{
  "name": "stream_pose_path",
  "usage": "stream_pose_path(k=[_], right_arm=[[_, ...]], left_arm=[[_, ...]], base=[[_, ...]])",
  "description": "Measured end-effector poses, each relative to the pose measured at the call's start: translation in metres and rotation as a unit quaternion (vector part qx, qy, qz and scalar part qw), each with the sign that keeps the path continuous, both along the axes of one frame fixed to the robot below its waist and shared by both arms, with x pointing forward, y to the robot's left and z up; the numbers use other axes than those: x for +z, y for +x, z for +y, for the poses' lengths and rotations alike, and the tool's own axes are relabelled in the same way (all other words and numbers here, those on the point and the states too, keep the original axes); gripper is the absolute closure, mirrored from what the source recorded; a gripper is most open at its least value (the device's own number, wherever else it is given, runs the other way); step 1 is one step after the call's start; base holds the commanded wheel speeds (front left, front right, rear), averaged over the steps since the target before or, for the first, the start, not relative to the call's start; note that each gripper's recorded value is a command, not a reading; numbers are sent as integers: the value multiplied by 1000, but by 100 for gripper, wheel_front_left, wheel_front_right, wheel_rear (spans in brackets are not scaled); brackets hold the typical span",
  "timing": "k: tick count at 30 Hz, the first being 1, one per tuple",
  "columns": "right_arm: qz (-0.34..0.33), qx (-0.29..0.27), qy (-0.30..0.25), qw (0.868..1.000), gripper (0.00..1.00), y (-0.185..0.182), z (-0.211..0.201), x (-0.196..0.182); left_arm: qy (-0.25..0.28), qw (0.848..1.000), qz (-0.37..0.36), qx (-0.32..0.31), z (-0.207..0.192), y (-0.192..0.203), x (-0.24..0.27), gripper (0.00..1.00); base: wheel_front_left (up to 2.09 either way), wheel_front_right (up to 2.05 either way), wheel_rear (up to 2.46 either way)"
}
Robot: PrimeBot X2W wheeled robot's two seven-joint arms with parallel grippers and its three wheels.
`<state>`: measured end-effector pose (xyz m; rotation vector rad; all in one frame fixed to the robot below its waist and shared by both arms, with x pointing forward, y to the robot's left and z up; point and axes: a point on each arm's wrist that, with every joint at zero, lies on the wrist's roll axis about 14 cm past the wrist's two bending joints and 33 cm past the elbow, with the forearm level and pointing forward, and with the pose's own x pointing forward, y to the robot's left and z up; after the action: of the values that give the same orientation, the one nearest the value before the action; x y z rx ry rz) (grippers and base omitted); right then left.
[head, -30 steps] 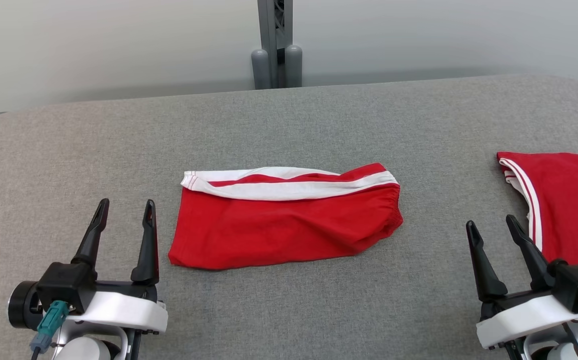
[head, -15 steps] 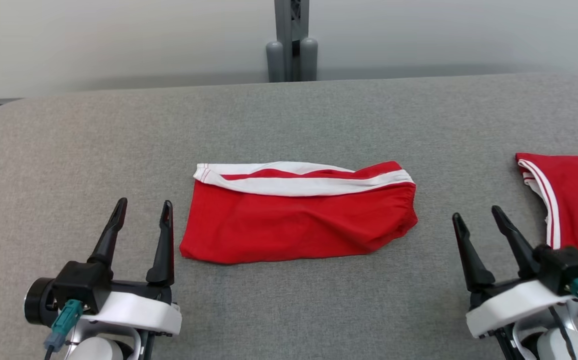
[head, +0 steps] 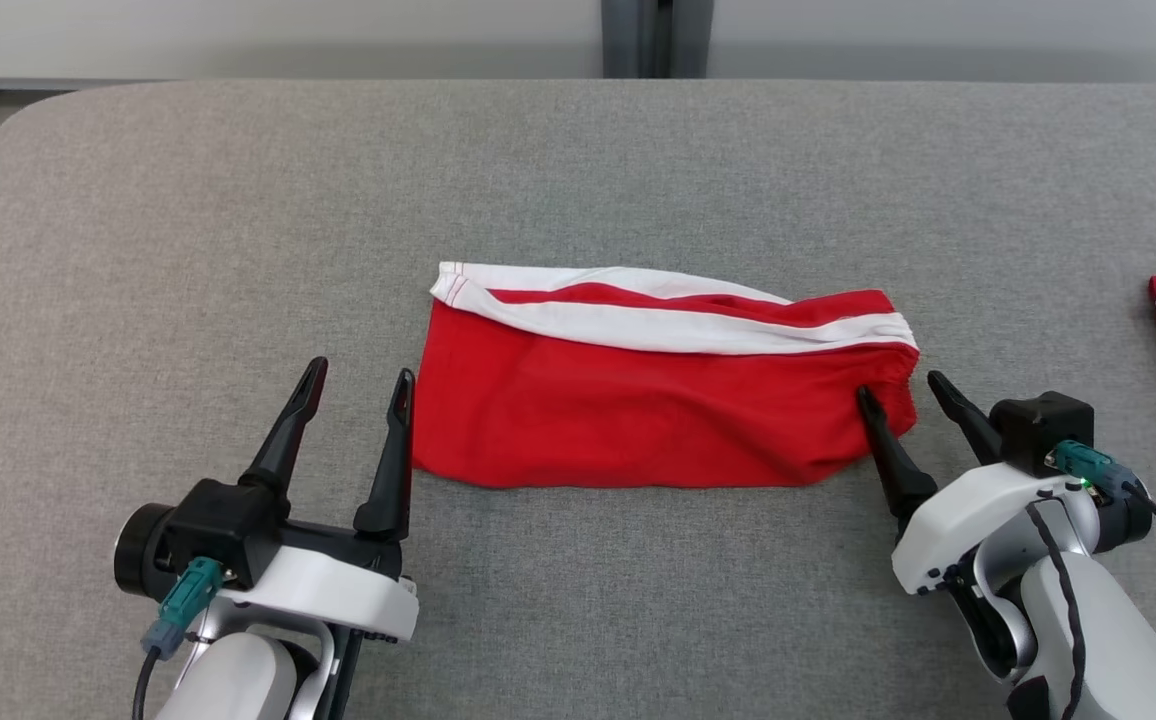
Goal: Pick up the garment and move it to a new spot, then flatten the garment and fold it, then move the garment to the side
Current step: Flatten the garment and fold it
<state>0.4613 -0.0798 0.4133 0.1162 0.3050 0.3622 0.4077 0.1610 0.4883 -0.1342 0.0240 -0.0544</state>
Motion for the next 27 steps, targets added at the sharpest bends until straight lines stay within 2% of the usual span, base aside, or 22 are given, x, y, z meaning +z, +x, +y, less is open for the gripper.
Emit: stream_pose_path(k=[7,8,9,10,11,17,24,27], right_arm=[[79,10,2,997,0,3,13,-42],[85,12,6,996,19,3,16,-45],[88,12,11,996,19,4,18,-45],[90,11,16,996,69,4,19,-46],[88,10,22,996,100,5,20,-45],[75,-11,49,996,100,5,11,-37],[75,-83,40,993,100,-4,-56,-38],[80,-99,47,991,100,-6,-68,-35]], left_arm=[[-4,1000,13,0,-1,7,-13,0],[-5,1000,12,-1,-2,8,-12,0],[-5,1000,13,-1,-1,9,-13,0],[-6,1000,16,0,-2,9,-15,0],[-6,1000,16,0,-2,9,-16,0],[-8,1000,9,-9,-8,14,-13,0],[-10,1000,0,-26,-18,18,-8,0],[-10,999,-3,-32,-21,19,-7,0]], base=[[0,0,0],[0,0,0],[0,0,0],[0,0,0],[0,0,0],[0,0,0],[0,0,0],[0,0,0]])
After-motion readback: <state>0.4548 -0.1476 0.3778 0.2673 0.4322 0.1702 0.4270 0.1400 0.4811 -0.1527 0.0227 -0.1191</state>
